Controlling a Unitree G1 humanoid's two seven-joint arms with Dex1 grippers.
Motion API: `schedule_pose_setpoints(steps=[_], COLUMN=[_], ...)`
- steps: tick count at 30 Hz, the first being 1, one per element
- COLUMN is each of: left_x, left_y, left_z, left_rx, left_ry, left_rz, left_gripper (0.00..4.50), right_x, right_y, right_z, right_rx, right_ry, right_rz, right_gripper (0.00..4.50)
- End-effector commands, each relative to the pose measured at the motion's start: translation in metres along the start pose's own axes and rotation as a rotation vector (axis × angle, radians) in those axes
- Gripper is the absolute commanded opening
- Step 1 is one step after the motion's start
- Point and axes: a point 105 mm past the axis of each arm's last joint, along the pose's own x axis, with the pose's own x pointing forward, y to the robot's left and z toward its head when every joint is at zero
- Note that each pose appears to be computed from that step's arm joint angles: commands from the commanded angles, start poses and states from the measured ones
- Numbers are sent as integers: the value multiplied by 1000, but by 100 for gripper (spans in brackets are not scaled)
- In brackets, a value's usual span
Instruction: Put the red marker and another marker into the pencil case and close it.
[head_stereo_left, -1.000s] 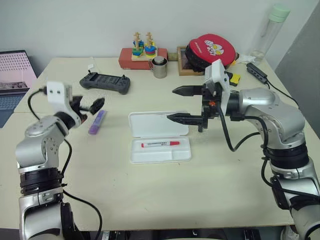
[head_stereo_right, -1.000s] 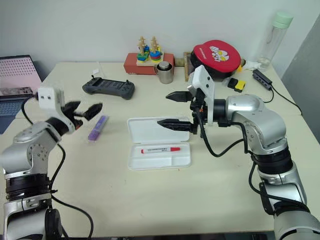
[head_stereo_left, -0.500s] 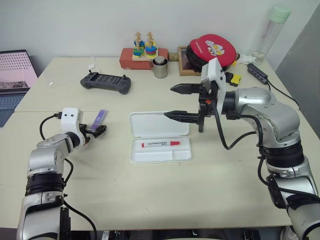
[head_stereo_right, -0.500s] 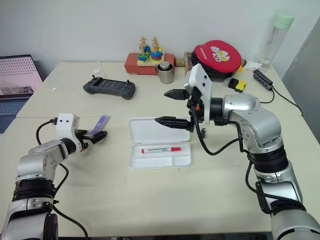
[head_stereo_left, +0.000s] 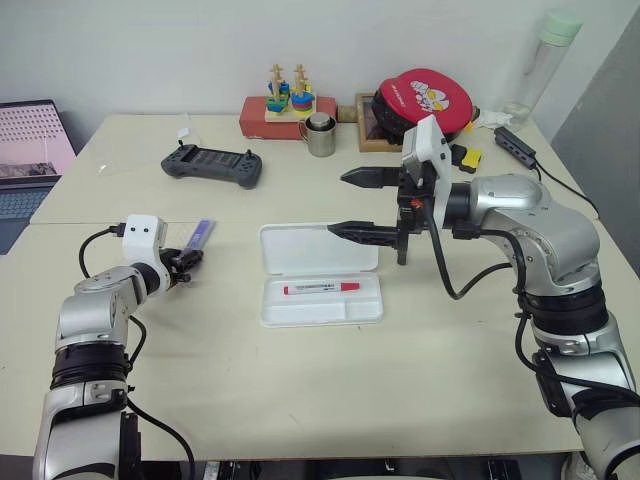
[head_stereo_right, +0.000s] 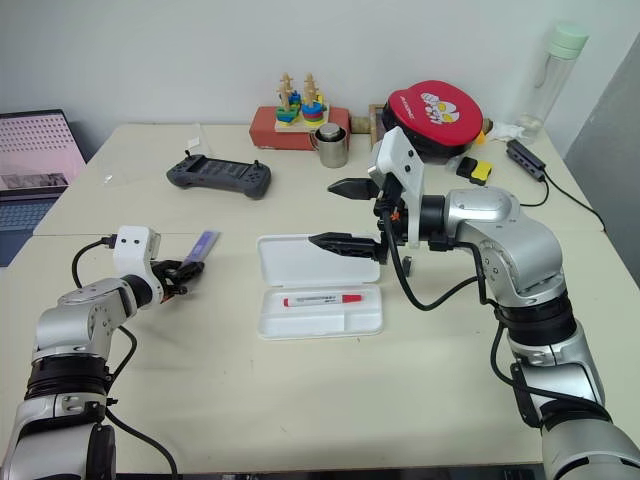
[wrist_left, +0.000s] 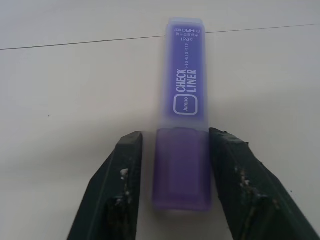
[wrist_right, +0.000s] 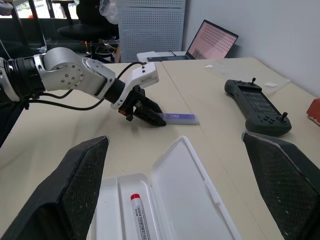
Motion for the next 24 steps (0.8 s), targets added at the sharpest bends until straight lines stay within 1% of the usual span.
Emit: schedule_pose_setpoints(steps=[1,6,8,10,12,13,14,15,17,19,22,24], left_x=[-1,1,0,-8,-32,-48,-63,-73,-91,-95,-87,-81], left_y=[3,1,-4,-27,-73,-98,-123,-138,-173,-190,-194,-188], left_z=[-3,4,24,68,113,128,136,138,118,95,58,38], left_rx=[-4,11,45,96,171,210,252,278,431,558,722,781], left_ry=[6,-21,-99,-286,-472,-534,-568,-578,-503,-406,-239,-141], left_rz=[20,27,9,-102,-328,-452,-590,-674,-882,-981,-1038,-1052], left_gripper=[124,119,119,119,119,119,119,119,119,119,119,119], right_x=[-1,-2,-4,-8,-14,-17,-20,-22,-27,-30,-32,-32], right_y=[1,-1,-3,-5,-6,-6,-5,-4,1,5,10,13], right_z=[19,20,21,24,28,30,32,32,30,27,20,16], right_rx=[-58,-62,-68,-75,-77,-77,-80,-82,-80,-75,-67,-62], right_ry=[-51,-56,-60,-68,-84,-91,-96,-98,-84,-67,-36,-17], right_rz=[0,-9,-15,-19,-20,-16,-9,-4,22,42,60,62], right_gripper=[450,450,450,450,450,450,450,450,450,450,450,450])
